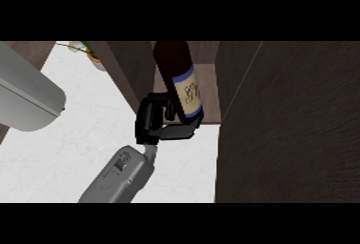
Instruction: Pick up the wine, place it into the cabinet and close the cabinet
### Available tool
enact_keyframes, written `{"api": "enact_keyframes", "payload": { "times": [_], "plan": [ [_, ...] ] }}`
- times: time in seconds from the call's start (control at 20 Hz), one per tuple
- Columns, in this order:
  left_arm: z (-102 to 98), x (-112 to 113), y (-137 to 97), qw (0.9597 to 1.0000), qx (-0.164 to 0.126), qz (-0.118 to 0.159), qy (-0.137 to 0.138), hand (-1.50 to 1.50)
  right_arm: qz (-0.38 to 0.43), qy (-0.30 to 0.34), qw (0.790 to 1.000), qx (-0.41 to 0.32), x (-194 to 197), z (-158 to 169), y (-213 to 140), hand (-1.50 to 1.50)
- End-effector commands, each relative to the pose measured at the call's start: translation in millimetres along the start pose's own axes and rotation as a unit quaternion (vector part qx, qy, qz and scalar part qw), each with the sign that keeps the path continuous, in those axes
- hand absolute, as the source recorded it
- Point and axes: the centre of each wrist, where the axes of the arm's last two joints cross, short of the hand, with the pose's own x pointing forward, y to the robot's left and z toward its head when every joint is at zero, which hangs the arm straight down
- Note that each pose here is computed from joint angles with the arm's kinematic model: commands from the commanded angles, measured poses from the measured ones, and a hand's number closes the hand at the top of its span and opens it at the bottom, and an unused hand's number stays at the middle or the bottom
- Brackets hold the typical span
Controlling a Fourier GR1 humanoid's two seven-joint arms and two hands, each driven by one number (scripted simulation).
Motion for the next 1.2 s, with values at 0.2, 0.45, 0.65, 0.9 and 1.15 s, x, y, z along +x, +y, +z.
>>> {"api": "enact_keyframes", "payload": {
  "times": [0.2, 0.45, 0.65, 0.9, 1.15],
  "plan": [
    [7.9, -22.3, -8.4, 0.9994, 0.017, -0.003, 0.029, 1.50, -0.005, 0.008, 1.000, 0.003, -1.1, 13.9, -2.2, -1.50],
    [27.5, -62.7, 17.1, 0.9992, 0.027, -0.009, 0.027, 1.50, -0.005, 0.000, 1.000, 0.006, -17.9, 8.9, -12.7, -1.50],
    [8.8, -59.3, 19.9, 0.9985, 0.040, 0.015, 0.034, 1.50, 0.000, 0.004, 1.000, -0.001, 7.4, 9.6, 5.9, -1.50],
    [-5.5, -63.0, 23.6, 0.9956, 0.040, 0.072, 0.046, 1.50, -0.012, -0.004, 1.000, -0.003, -21.3, 6.1, -0.8, -1.50],
    [-8.9, -75.2, 36.7, 0.9965, 0.029, 0.065, 0.045, 1.50, -0.016, 0.010, 1.000, -0.010, -5.5, 10.7, 2.9, -1.50]
  ]
}}
